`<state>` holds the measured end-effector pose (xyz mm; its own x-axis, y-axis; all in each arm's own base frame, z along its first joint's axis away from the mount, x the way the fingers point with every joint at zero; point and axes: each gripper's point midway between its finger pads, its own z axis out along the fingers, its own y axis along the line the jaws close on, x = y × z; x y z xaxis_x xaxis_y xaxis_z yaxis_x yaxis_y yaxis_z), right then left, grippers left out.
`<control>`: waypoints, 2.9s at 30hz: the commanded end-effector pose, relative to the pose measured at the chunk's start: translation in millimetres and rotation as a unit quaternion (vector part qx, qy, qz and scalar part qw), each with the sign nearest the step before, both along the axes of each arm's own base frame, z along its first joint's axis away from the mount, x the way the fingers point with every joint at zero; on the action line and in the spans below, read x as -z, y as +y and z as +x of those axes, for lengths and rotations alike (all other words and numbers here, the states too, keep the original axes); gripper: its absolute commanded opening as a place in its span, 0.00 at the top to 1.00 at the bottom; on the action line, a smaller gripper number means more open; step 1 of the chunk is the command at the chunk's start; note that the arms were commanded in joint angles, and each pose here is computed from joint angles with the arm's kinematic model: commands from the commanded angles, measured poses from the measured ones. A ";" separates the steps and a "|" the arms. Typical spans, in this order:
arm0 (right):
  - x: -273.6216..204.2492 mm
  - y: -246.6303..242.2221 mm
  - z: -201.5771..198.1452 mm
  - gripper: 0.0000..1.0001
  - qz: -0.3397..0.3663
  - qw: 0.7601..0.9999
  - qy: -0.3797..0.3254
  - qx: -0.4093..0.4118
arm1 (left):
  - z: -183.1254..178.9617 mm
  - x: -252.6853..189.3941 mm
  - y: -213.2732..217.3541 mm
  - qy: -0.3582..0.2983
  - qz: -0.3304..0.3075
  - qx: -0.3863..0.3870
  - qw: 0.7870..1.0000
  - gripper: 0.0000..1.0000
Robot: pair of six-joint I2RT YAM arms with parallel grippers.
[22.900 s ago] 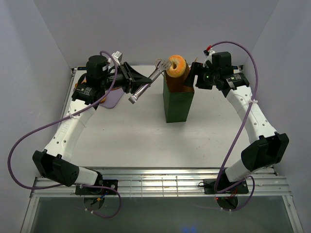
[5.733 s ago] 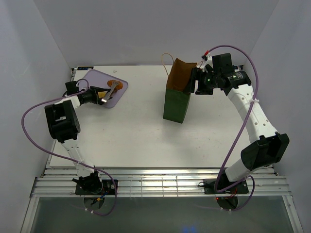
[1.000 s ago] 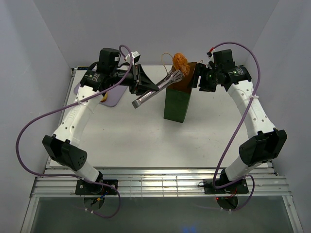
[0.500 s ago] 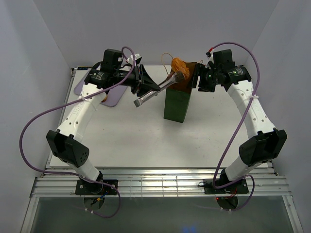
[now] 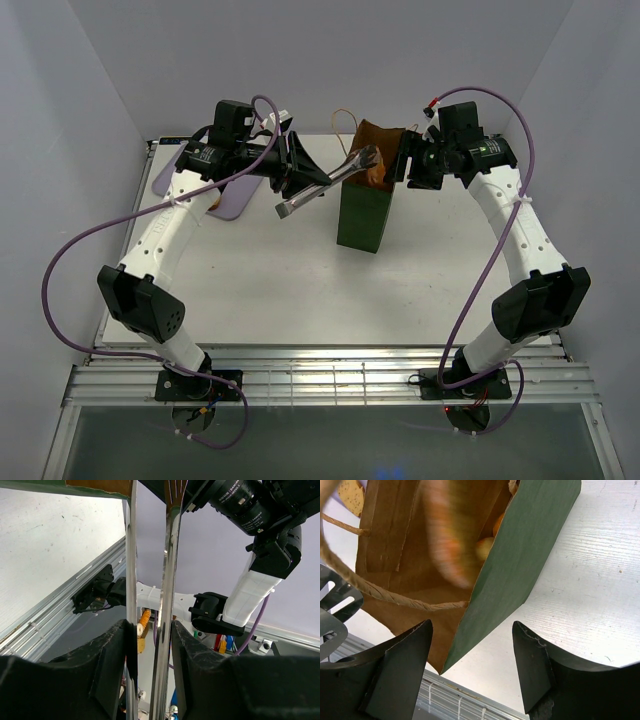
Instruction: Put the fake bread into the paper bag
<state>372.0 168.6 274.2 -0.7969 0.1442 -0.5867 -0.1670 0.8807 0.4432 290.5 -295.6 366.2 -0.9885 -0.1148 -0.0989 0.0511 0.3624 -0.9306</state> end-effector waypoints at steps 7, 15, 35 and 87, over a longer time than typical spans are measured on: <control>-14.7 1.7 0.3 0.29 0.008 1.000 -0.025 -0.011 | -5.5 -25.1 0.1 -0.035 -0.019 0.009 0.999 0.50; -14.4 2.0 -0.6 0.29 0.009 1.000 -0.023 -0.013 | 16.8 -58.3 17.1 -0.086 -0.043 -0.015 0.995 0.50; -16.4 6.0 -2.7 0.29 0.021 0.999 -0.026 -0.021 | 90.9 -40.5 270.0 -0.044 -0.095 -0.382 0.918 0.54; -10.6 15.4 -10.2 0.28 0.046 0.998 -0.027 -0.045 | 139.6 236.8 359.6 0.117 0.191 -0.443 0.868 0.51</control>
<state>361.0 185.4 262.3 -0.8216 0.1193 -0.5574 -0.2302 0.8252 0.5159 425.1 58.8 114.3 -0.5270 -0.8469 -0.0705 -0.5992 0.4291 -0.6759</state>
